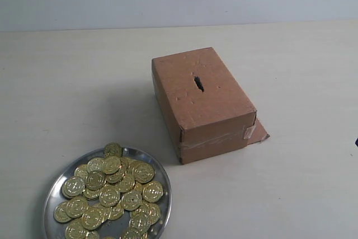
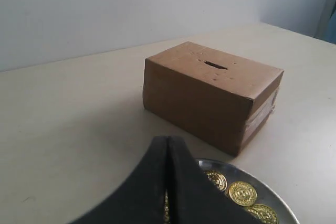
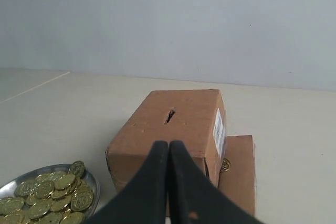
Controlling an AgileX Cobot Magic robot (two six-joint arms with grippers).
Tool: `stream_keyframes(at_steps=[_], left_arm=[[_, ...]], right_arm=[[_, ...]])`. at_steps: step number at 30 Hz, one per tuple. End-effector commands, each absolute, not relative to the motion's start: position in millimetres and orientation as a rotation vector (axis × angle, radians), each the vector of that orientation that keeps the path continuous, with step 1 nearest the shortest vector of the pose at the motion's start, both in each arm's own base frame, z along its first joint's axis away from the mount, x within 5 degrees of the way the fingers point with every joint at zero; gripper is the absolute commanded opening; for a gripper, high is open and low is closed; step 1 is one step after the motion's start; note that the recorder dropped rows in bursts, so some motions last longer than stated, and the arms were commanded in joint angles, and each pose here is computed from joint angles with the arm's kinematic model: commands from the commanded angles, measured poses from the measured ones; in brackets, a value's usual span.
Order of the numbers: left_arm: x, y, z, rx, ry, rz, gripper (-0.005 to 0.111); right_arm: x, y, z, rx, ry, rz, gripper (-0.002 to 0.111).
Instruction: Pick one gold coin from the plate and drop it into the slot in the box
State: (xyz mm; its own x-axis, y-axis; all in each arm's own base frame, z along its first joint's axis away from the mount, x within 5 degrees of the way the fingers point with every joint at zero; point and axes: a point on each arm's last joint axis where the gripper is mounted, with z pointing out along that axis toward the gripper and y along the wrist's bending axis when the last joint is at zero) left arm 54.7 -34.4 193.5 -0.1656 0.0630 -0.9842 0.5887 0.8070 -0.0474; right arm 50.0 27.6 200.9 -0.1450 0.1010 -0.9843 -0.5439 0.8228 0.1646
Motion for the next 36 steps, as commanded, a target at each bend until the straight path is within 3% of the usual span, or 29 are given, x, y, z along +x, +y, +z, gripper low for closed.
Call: stream_keyframes(at_steps=[1,26,29,36], left_arm=[[55.2,-33.6,192.5,0.532,1.688,-0.473,0.000],[55.2,-33.7,192.9,0.538,1.682,-0.468,0.000],[55.2,-33.7,192.9,0.538,1.682,-0.468,0.000],[55.2,-33.7,192.9,0.538,1.682,-0.468,0.000]], right_arm=[[49.3,28.5,201.8,-0.383,1.595,0.571,0.000],[46.7,32.2,205.9,-0.410,1.546,0.624,0.000],[49.8,27.7,202.8,-0.493,1.539,0.438,0.000],[56.3,9.0,200.9,-0.195,1.610,0.199,0.000]])
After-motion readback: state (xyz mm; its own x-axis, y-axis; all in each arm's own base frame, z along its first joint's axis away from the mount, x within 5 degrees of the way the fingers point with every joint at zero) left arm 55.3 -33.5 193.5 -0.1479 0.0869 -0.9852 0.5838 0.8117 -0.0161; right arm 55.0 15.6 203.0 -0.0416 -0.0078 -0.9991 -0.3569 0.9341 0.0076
